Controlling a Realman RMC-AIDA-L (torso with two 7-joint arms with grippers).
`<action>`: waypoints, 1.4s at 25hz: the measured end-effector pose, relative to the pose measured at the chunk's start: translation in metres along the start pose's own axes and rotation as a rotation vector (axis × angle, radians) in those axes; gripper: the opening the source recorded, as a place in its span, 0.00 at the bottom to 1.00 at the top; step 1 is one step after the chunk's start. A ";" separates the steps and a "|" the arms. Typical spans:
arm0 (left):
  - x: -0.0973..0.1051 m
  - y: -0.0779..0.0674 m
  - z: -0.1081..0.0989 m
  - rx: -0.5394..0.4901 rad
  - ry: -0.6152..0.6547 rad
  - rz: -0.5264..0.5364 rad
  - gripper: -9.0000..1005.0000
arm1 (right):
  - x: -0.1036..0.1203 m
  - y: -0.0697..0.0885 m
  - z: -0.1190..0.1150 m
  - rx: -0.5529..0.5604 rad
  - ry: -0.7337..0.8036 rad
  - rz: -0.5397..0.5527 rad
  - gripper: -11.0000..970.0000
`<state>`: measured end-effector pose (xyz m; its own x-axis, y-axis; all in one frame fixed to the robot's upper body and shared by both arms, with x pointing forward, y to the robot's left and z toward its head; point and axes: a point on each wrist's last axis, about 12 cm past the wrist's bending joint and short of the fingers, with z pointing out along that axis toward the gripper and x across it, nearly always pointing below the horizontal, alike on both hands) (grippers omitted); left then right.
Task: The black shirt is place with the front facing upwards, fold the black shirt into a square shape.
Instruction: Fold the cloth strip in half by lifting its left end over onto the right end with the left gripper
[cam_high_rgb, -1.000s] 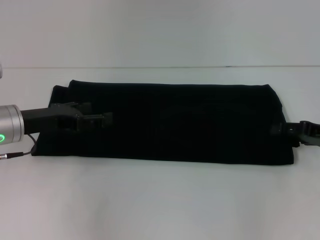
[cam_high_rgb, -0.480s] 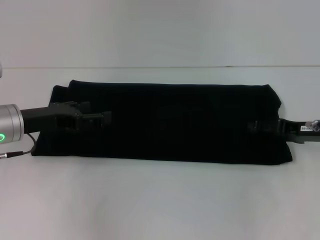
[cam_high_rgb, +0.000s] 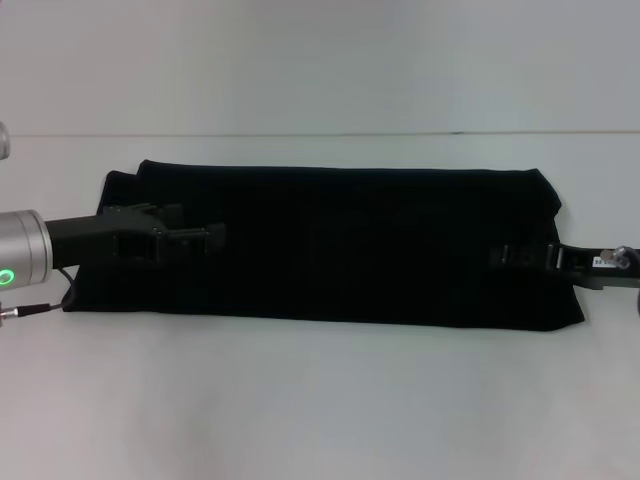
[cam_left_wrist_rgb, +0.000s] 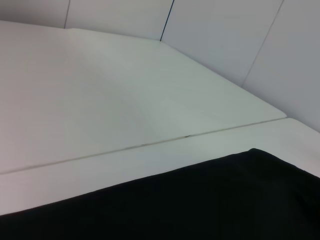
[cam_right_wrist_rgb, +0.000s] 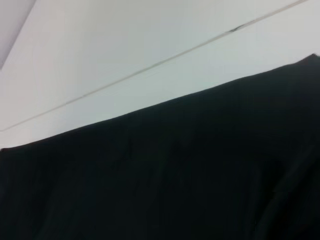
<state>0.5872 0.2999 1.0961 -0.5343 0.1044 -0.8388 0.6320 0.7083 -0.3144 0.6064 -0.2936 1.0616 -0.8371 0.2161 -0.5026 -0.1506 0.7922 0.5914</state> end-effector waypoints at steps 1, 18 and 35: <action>0.000 0.000 0.000 0.001 0.000 0.000 0.88 | 0.000 -0.001 -0.002 -0.005 -0.003 0.001 0.85; -0.003 -0.002 0.002 0.015 -0.002 0.005 0.88 | -0.030 -0.017 -0.046 -0.006 -0.058 0.032 0.85; -0.001 -0.004 0.005 0.014 -0.002 0.003 0.88 | -0.027 -0.004 -0.036 -0.051 -0.008 0.042 0.84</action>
<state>0.5884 0.2938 1.0964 -0.5309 0.1048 -0.8409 0.6415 0.6982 -0.3179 0.6109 -0.3232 1.0953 -0.8390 0.2529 -0.4818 -0.1427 0.7523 0.6432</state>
